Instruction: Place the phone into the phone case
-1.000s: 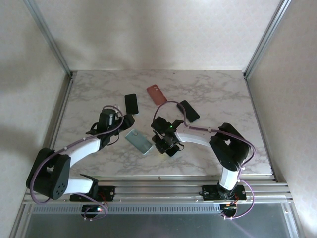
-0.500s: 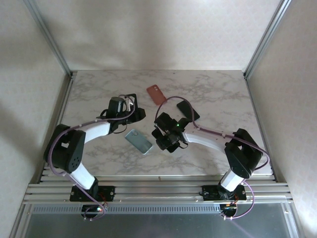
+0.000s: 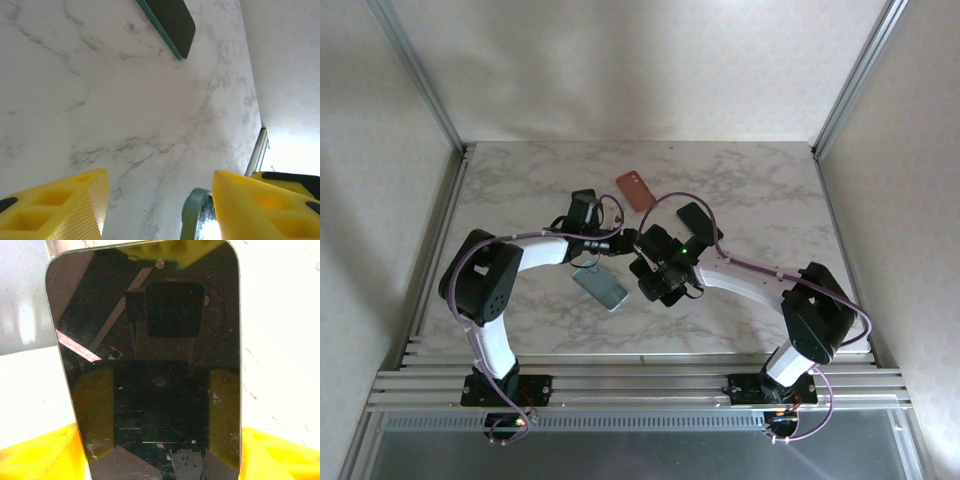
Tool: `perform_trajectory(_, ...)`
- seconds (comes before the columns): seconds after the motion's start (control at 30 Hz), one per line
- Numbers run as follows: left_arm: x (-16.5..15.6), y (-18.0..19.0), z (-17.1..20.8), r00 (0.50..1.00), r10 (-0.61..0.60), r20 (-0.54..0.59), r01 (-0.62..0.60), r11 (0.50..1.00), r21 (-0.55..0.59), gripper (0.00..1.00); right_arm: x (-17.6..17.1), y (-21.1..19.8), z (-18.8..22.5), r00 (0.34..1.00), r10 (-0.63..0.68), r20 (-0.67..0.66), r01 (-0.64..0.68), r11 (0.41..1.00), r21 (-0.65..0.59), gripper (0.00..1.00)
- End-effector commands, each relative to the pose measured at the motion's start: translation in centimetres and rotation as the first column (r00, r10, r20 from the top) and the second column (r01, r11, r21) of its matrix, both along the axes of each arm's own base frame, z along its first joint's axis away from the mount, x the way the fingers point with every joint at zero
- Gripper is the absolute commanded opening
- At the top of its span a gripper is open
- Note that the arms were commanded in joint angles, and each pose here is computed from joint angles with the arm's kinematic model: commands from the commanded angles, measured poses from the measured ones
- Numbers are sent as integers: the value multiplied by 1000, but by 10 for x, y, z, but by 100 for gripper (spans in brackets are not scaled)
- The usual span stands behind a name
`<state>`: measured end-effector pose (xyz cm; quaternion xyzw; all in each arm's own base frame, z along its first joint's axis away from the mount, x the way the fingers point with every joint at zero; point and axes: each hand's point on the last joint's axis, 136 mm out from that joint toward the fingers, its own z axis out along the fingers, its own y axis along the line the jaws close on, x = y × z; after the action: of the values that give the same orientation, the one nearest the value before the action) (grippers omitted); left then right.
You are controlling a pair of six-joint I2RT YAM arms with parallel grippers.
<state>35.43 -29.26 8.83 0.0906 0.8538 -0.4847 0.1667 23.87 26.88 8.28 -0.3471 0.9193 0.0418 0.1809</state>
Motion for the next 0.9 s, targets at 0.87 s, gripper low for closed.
perform_trajectory(0.87, -49, -12, 6, 988, -150, -31, 146, 984, -102, 53, 8, -7, 4, 1000, -16, 23, 16, 1000, -17, 68)
